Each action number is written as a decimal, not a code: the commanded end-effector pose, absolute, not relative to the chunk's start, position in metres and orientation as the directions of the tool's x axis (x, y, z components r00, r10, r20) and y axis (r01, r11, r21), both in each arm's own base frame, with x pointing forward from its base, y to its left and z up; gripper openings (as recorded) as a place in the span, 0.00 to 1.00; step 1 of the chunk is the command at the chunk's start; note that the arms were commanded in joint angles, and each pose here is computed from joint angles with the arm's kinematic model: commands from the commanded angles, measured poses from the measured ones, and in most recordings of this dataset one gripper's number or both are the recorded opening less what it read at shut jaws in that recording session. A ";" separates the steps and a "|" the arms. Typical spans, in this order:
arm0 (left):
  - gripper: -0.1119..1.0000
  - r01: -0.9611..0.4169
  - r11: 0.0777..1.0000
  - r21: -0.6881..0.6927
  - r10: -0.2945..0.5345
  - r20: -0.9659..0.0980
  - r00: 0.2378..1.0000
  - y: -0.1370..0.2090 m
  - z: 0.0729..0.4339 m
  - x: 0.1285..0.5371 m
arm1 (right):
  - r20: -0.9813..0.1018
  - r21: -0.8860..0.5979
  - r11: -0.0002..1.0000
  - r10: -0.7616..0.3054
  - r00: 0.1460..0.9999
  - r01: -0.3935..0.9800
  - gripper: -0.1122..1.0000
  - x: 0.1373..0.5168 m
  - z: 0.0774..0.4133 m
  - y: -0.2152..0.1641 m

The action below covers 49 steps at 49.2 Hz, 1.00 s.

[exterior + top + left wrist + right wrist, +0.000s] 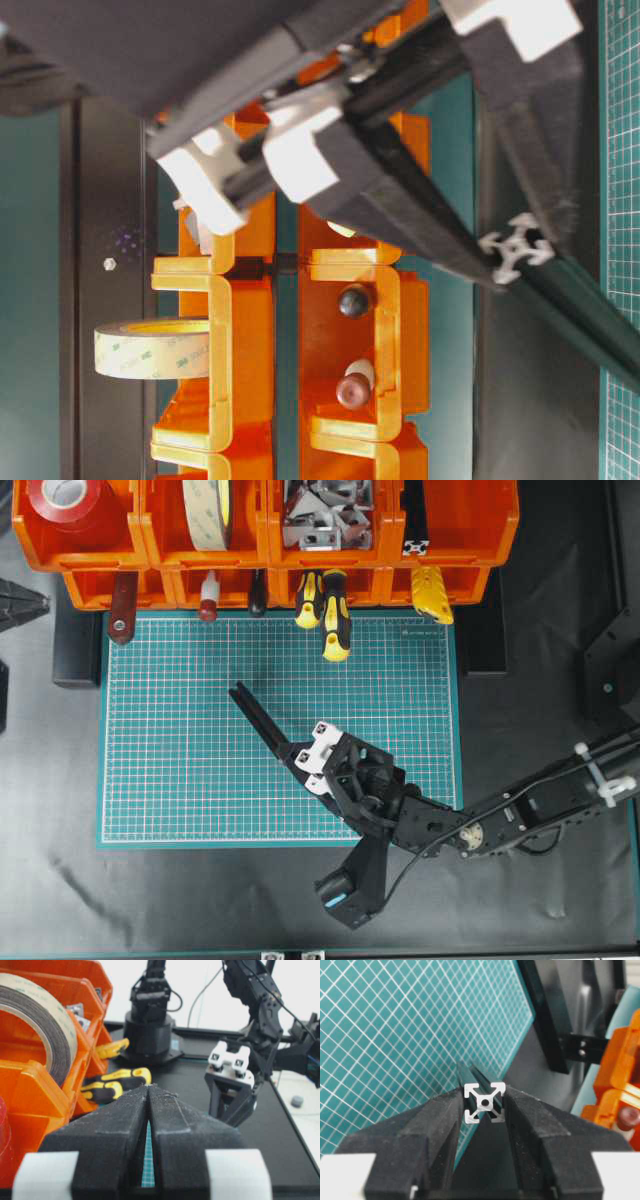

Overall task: Pick frame from container rack with right arm.
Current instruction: 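Lower the extrusion bars onto the teal mat with the right gripper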

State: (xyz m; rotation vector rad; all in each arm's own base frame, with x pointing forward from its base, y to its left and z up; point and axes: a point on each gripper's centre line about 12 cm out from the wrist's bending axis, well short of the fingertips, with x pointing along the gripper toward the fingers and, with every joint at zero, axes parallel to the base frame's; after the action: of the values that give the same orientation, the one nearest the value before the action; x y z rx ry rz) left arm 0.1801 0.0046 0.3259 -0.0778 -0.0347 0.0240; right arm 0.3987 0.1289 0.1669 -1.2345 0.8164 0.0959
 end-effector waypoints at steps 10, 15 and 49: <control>0.11 -0.025 0.997 -0.070 0.030 0.060 0.998 0.005 0.336 0.180 | -0.625 -0.772 0.398 -0.332 0.706 -0.496 0.33 0.397 0.162 0.131; 0.11 -0.025 0.997 -0.072 0.030 0.061 0.998 0.005 0.336 0.180 | -0.630 -0.767 0.410 -0.335 0.701 -0.494 0.33 0.396 0.160 0.130; 0.11 -0.028 0.997 -0.072 0.034 0.087 0.996 0.006 0.343 0.175 | -0.729 -0.659 0.536 -0.283 0.623 -0.528 0.81 0.380 0.138 0.134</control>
State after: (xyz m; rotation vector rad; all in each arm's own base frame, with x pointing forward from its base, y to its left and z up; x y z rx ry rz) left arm 0.1755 0.0056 0.3298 -0.0758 -0.0564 0.0294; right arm 0.3798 0.1305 0.1289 -1.0656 0.9486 0.1762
